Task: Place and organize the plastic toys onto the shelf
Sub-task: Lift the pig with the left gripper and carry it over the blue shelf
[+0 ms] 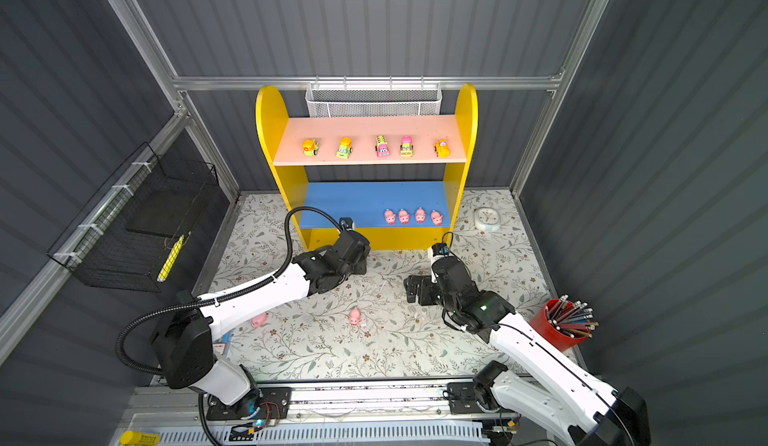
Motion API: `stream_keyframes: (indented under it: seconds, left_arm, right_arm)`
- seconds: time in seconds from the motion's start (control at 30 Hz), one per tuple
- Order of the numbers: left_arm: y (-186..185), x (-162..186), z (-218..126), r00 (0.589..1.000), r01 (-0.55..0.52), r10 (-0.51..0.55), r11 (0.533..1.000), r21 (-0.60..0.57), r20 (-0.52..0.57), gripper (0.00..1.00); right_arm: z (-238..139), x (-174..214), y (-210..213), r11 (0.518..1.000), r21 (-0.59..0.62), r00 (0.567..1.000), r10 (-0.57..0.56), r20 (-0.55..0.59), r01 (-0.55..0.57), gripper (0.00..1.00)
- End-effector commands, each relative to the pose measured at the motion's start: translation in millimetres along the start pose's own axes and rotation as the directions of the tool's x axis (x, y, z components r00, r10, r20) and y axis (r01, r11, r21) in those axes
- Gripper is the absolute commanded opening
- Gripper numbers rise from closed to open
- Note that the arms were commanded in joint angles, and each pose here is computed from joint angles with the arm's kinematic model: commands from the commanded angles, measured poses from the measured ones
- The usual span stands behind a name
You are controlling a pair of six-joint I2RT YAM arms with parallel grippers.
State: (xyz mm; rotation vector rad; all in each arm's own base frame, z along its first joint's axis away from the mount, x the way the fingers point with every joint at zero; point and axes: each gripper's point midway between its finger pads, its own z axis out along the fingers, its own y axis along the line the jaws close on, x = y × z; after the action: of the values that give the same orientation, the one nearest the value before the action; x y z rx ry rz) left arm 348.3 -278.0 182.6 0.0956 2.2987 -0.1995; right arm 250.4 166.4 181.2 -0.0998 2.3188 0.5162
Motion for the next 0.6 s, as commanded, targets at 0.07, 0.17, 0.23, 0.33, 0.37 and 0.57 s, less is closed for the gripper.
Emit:
stream_keyframes:
  seconds: [0.07, 0.17, 0.23, 0.33, 0.37, 0.57]
  left_arm:
    - [-3, -34, 20, 0.999, -0.032, 0.032, 0.999, 0.023, 0.011, 0.29]
    - [-13, -61, 29, 0.999, -0.025, 0.023, 0.998, 0.053, 0.044, 0.29]
    - [-15, -70, 37, 0.999, -0.027, 0.024, 0.998, 0.060, 0.047, 0.29]
    - [-19, -81, 49, 0.998, -0.027, 0.023, 0.997, 0.072, 0.054, 0.29]
    - [-20, -83, 53, 0.998, -0.027, 0.024, 0.997, 0.072, 0.051, 0.29]
    - [-26, -84, 75, 0.999, -0.022, 0.018, 0.996, 0.083, 0.046, 0.29]
  right_arm:
    - [-4, -18, 13, 0.999, -0.035, 0.999, -0.020, 0.027, 0.021, 0.99]
    - [-5, -24, 17, 0.999, -0.042, 0.999, -0.027, 0.032, 0.028, 0.99]
    - [-5, -27, 19, 0.998, -0.045, 0.999, -0.033, 0.036, 0.035, 0.99]
    - [-7, -32, 21, 0.998, -0.046, 0.998, -0.039, 0.044, 0.041, 0.99]
    - [-7, -33, 22, 0.998, -0.046, 0.998, -0.040, 0.044, 0.042, 0.99]
    - [-14, -38, 18, 0.999, -0.026, 0.997, -0.044, 0.070, 0.046, 0.99]
